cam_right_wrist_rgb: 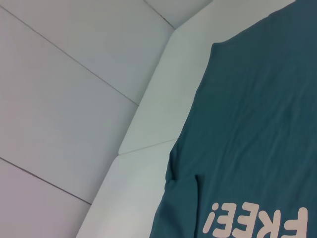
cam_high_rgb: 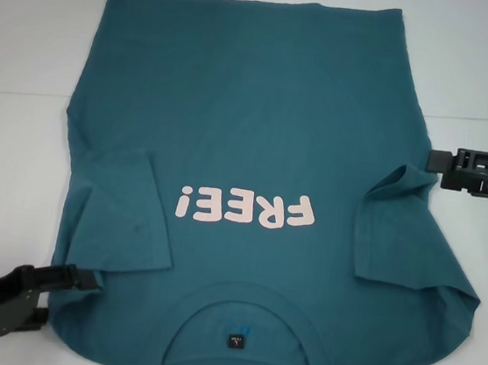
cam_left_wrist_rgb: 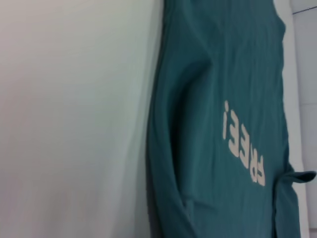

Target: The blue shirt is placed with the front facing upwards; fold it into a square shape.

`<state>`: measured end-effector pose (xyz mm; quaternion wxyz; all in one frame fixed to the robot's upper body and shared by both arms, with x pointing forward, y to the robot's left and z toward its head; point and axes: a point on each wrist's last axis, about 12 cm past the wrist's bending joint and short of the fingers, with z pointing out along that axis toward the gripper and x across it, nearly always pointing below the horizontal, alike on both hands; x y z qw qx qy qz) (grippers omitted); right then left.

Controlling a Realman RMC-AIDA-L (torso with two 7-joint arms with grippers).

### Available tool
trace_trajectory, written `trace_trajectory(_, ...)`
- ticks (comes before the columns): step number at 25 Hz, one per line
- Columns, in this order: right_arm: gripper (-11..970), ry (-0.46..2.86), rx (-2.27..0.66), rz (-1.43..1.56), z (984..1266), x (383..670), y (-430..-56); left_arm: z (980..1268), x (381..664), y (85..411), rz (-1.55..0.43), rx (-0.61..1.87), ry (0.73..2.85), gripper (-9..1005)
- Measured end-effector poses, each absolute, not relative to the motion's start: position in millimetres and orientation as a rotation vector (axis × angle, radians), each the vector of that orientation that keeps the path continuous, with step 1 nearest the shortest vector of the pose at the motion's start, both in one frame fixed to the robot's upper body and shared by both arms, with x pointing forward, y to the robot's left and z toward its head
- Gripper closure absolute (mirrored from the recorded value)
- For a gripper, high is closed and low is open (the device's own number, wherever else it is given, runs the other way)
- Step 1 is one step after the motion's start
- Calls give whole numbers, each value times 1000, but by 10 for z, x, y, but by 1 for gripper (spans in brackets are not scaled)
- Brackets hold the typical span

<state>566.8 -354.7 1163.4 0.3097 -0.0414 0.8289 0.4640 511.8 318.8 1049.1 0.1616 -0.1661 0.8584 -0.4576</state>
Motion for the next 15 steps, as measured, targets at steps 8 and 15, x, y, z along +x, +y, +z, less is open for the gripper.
trace_trajectory(8, 127, 2182, -103, 1229, 11636, 5660, -3562, 10496, 5115, 3201, -1306, -469, 2454, 229)
trace_trajectory(15, 128, 2180, -102, 1230, 11637, 5659, -3564, 10489, 5116, 3208, -1296, -469, 2462, 599)
